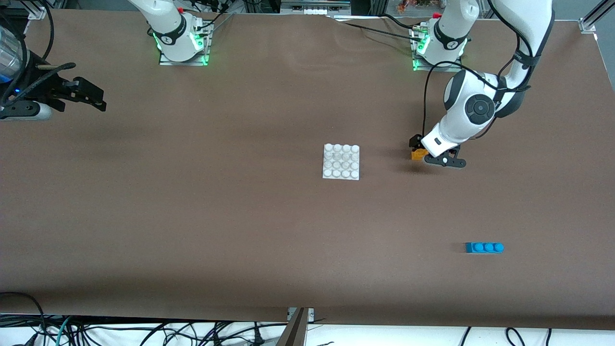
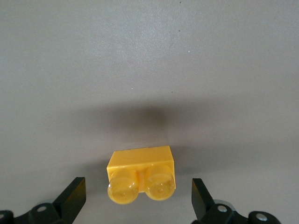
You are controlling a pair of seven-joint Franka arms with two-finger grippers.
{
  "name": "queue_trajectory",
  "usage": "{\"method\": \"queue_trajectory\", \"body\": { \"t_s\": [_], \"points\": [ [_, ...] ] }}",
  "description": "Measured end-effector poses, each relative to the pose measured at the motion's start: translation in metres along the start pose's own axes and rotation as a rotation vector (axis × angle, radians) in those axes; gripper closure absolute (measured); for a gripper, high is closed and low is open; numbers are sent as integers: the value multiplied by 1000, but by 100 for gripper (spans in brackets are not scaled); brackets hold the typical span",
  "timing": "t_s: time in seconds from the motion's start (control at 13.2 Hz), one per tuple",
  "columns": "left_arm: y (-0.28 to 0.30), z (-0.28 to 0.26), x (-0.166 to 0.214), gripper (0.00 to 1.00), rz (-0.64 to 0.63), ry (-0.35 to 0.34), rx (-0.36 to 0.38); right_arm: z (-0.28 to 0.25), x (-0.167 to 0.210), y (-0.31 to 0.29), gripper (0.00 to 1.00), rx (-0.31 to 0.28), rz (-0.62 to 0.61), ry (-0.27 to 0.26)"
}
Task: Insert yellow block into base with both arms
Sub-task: 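Lower the left gripper over the yellow block and grasp it, then lift the yellow block and carry it over the white plate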
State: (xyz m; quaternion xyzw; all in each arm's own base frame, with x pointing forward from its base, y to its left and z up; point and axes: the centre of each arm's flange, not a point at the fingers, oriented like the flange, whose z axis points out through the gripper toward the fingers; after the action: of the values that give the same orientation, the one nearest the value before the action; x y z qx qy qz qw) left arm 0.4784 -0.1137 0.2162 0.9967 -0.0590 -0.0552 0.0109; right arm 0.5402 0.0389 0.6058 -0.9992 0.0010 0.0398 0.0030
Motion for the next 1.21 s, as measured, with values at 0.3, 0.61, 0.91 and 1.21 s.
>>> {"method": "queue_trajectory", "body": {
  "t_s": [0.3,0.61,0.91,1.21],
  "points": [
    [5,9,-1,0,10,-13,0,1,2,-1,0,1,12,12],
    [5,15,-2,12,13,-20,1,14,1,-1,0,2,12,44],
    [6,10,-1,37,22,-10,7,10,-3,-1,0,3,12,65],
    [9,9,1,37,29,-15,6,10,-2,-1,0,3,12,69]
  ]
}}
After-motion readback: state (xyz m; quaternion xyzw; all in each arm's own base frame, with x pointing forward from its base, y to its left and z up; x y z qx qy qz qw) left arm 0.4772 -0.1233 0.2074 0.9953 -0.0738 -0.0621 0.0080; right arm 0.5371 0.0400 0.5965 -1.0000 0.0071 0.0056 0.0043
